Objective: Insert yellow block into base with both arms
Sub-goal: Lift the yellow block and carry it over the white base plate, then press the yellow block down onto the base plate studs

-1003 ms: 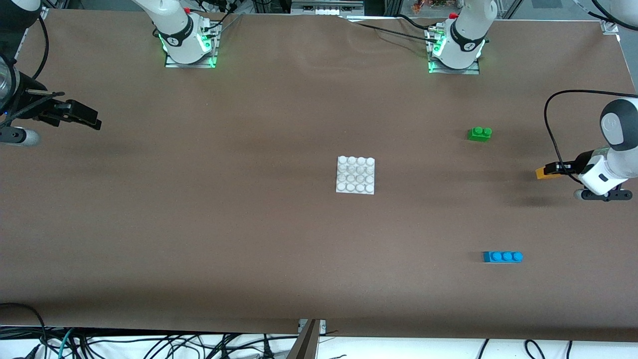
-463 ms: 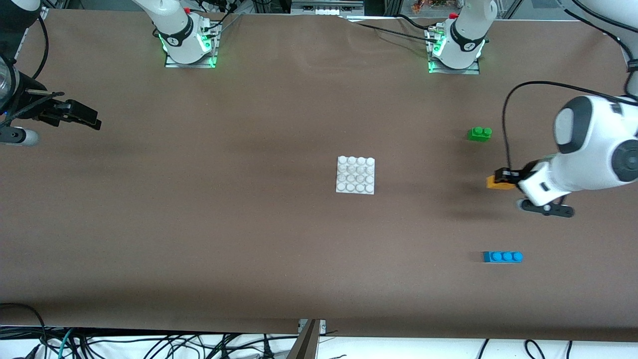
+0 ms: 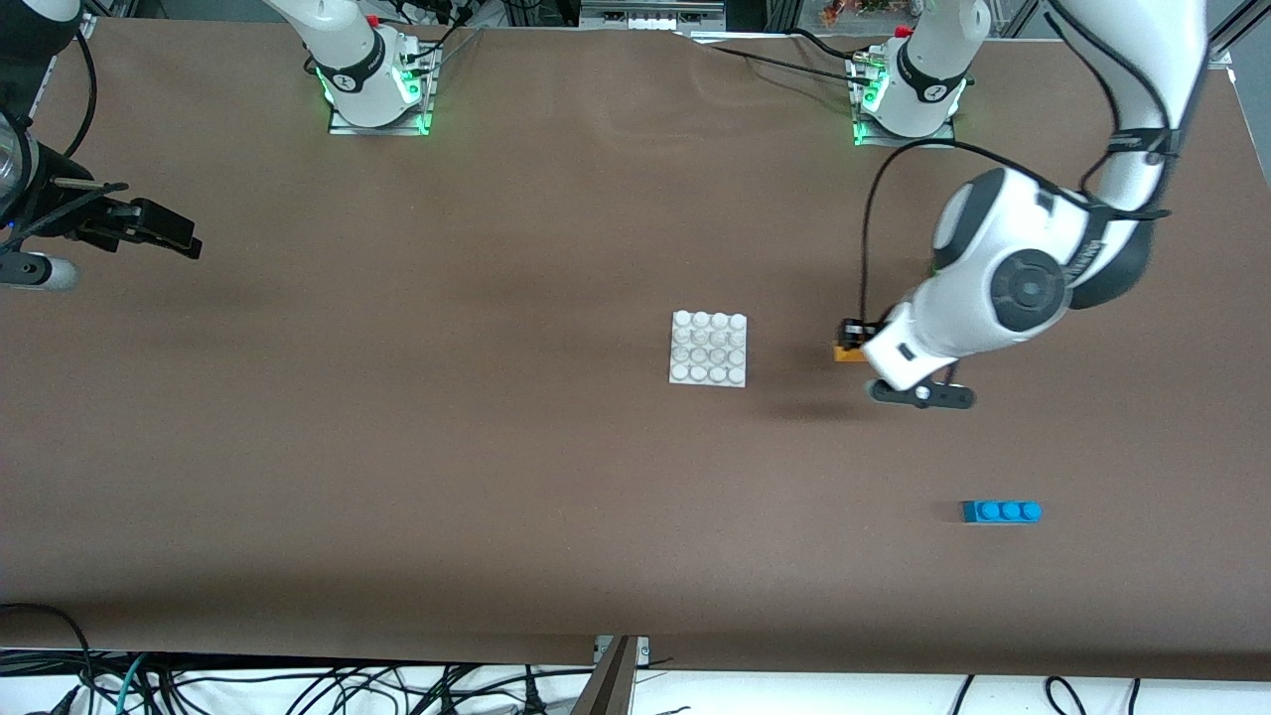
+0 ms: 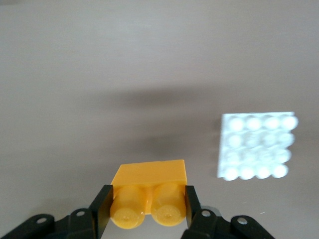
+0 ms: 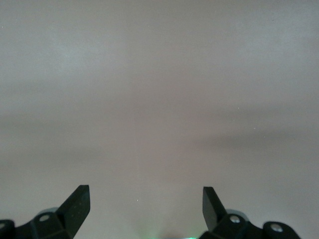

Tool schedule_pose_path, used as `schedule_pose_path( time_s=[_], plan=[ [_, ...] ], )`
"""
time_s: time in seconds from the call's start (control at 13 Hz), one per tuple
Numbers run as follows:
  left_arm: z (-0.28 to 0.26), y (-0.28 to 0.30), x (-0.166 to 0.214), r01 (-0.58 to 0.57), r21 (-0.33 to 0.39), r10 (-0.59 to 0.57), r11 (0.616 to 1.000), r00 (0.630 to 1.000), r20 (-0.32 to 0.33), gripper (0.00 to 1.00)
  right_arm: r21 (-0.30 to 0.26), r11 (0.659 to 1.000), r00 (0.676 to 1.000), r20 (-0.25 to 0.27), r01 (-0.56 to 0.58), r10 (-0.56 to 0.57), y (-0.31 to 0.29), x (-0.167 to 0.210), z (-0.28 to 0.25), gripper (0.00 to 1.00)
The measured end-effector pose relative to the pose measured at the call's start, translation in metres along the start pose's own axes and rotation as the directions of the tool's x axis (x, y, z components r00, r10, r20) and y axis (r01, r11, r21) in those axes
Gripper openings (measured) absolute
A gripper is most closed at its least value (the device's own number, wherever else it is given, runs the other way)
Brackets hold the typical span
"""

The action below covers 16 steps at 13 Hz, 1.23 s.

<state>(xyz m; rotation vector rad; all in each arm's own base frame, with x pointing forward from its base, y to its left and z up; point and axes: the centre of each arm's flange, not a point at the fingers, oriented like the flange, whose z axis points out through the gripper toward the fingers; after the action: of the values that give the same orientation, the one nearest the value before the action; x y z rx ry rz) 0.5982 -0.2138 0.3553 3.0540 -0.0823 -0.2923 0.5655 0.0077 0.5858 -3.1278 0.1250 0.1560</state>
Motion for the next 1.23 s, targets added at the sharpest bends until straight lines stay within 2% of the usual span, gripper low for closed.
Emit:
schedule_pose_path(
  time_s=[0.54,0.93,1.23],
  plan=[
    [0.057,0.131,-0.022,0.031,-0.056,-0.035,0.998,0.998,-0.061,0.63,0.000,1.000,1.000,0.000,0.001,-0.001,0.000,0.000,0.000,1.00],
    [0.091,0.157,-0.027,0.007,-0.068,-0.011,0.998,0.999,-0.047,0.63,0.000,1.000,1.000,-0.001,0.001,-0.001,0.000,0.000,0.000,1.00],
    [0.108,0.156,-0.023,-0.027,-0.026,0.025,0.999,0.998,-0.065,0.63,0.000,1.000,1.000,-0.001,0.001,-0.001,0.000,0.000,0.000,1.00]
  ],
)
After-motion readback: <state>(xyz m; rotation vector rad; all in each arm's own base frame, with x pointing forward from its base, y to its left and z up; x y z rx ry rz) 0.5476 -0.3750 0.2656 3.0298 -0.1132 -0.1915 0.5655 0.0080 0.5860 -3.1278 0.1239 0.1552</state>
